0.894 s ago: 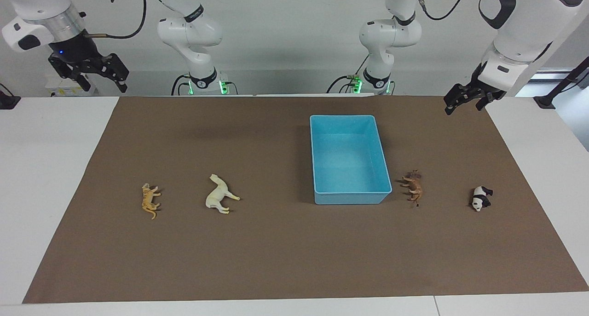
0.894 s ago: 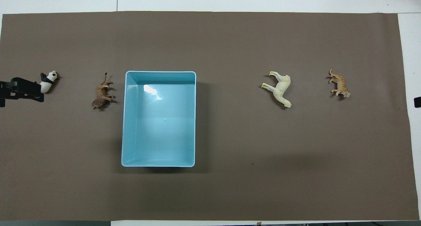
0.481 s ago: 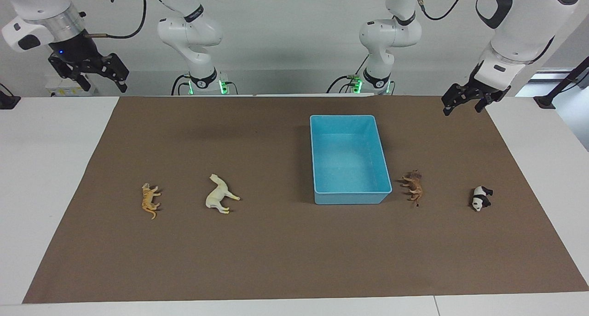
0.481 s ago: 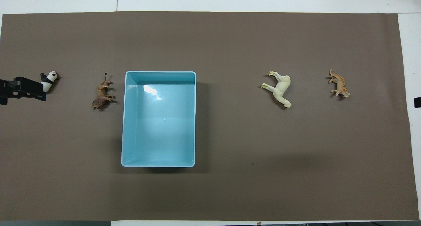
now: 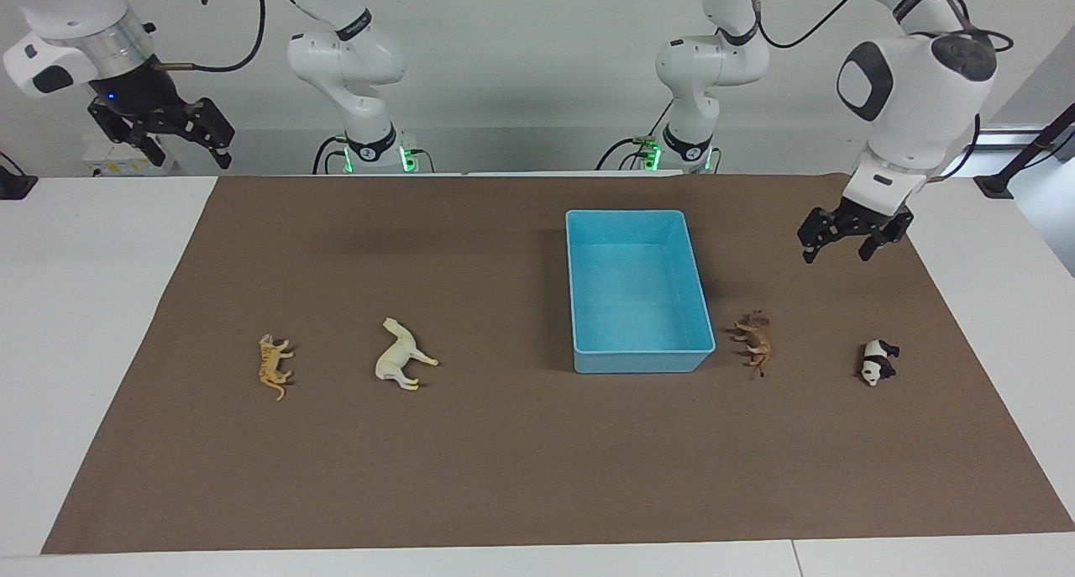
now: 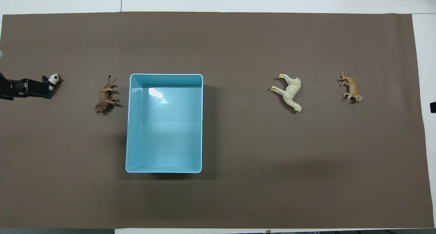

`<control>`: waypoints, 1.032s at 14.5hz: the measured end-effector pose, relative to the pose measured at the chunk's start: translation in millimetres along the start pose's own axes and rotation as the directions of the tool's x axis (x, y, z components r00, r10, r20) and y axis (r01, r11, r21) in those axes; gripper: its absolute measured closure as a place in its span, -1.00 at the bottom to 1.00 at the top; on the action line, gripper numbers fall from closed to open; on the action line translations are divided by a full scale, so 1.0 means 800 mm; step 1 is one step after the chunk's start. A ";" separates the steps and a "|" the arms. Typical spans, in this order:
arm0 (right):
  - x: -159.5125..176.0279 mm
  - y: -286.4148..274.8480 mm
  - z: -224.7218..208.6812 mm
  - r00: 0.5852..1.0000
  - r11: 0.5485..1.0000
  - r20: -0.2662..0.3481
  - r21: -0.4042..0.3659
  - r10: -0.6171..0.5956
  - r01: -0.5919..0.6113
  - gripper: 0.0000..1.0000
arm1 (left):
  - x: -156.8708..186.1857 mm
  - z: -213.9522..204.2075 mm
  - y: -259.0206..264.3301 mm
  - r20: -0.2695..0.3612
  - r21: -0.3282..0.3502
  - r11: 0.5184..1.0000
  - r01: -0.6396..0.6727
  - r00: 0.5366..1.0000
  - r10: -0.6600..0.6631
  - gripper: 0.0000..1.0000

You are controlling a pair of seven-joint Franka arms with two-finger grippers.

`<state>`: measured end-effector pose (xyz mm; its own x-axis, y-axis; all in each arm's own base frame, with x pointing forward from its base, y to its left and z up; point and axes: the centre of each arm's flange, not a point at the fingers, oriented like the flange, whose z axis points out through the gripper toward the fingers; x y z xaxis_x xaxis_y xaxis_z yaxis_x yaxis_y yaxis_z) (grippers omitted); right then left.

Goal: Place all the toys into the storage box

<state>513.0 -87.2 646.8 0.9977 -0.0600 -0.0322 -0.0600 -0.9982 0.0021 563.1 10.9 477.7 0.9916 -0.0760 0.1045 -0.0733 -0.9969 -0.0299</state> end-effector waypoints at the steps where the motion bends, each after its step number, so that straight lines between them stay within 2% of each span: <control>1: 0.008 0.004 0.017 1.000 1.000 -0.015 -0.002 -0.025 0.025 -1.00 | 0.005 0.029 0.002 0.004 0.000 1.000 -0.004 1.000 0.004 -1.00; 4: 0.050 0.015 0.106 0.997 0.997 -0.024 -0.011 -0.071 0.070 -1.00 | 0.022 0.098 0.021 0.011 -0.004 1.000 0.025 1.000 -0.025 -1.00; 6: 0.088 0.015 0.179 0.995 0.995 -0.004 -0.018 -0.097 0.097 -1.00 | 0.027 0.118 0.037 -0.017 -0.008 0.994 0.109 0.994 -0.109 -1.00; 8: 0.121 0.014 0.250 0.990 0.990 -0.021 -0.031 -0.137 0.136 -1.00 | 0.028 0.125 0.045 -0.035 -0.014 0.982 0.186 0.982 -0.186 -1.00; 10: 0.135 0.006 0.307 0.985 0.986 -0.056 -0.045 -0.161 0.158 -1.00 | 0.029 0.131 0.048 -0.036 -0.016 0.970 0.244 0.969 -0.244 -1.00; 15: 0.146 -0.004 0.392 0.980 0.982 -0.067 -0.055 -0.186 0.182 -1.00 | 0.026 0.172 0.064 0.006 -0.002 0.967 0.254 0.967 -0.254 -1.00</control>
<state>619.2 -90.9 329.4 0.9913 0.1264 0.0355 0.1245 -0.9909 0.0516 594.6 -39.0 341.3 0.9783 0.1799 0.1025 0.1808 -0.9835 0.0000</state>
